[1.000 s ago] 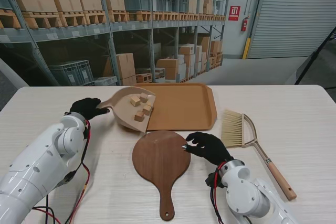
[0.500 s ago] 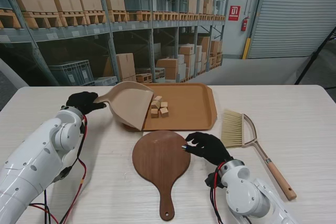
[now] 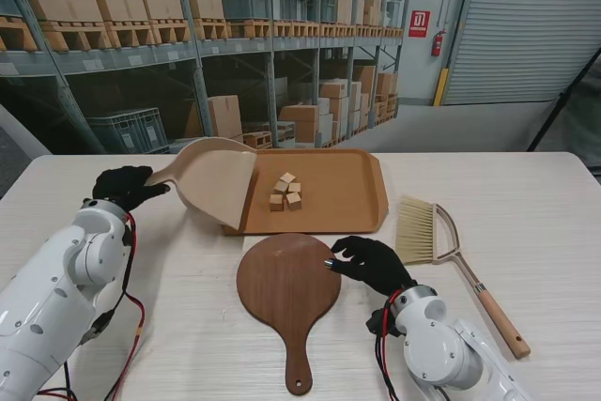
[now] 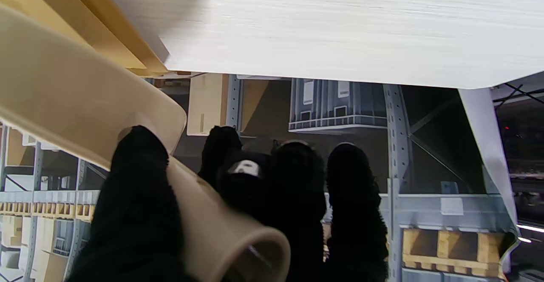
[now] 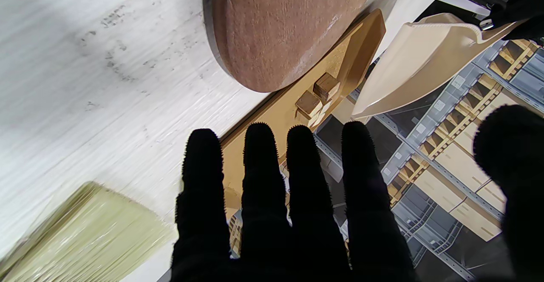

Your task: Sweep wood blocks off a wooden cutting board into a dustpan and pour them into a container

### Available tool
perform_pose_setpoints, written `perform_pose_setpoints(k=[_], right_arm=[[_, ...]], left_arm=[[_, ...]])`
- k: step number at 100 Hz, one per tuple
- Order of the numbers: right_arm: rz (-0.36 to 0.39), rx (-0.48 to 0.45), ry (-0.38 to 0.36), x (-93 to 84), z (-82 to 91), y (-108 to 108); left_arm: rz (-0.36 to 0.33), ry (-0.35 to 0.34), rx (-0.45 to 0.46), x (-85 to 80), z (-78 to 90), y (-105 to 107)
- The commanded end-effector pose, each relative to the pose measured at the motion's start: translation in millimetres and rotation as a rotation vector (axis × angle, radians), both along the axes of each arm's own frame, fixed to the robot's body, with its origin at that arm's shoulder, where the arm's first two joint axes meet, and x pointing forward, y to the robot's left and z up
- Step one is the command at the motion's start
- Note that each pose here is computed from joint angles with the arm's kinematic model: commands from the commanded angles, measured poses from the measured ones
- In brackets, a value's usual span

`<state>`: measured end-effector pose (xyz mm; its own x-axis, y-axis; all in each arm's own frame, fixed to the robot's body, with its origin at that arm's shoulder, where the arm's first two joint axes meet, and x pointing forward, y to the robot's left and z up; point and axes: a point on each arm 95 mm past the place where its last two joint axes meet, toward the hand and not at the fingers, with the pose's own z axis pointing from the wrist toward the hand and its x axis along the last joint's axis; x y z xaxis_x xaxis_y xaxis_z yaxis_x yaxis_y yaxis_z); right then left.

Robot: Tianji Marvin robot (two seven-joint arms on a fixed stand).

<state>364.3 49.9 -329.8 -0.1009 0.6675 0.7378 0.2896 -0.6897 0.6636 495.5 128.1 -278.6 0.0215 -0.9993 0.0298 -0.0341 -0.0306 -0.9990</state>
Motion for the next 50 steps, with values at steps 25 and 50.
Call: perform_pose_setpoints(k=[25,50], right_arm=[[0.009,0.009,0.016,-4.0,-2.1,3],[0.006,0.013,0.023,-4.8,-3.0,4]], left_arm=[[0.074,-0.044,0.015,-50.0,-2.2,32],[0.121,-0.076,0.041,-90.1,-7.6,46]])
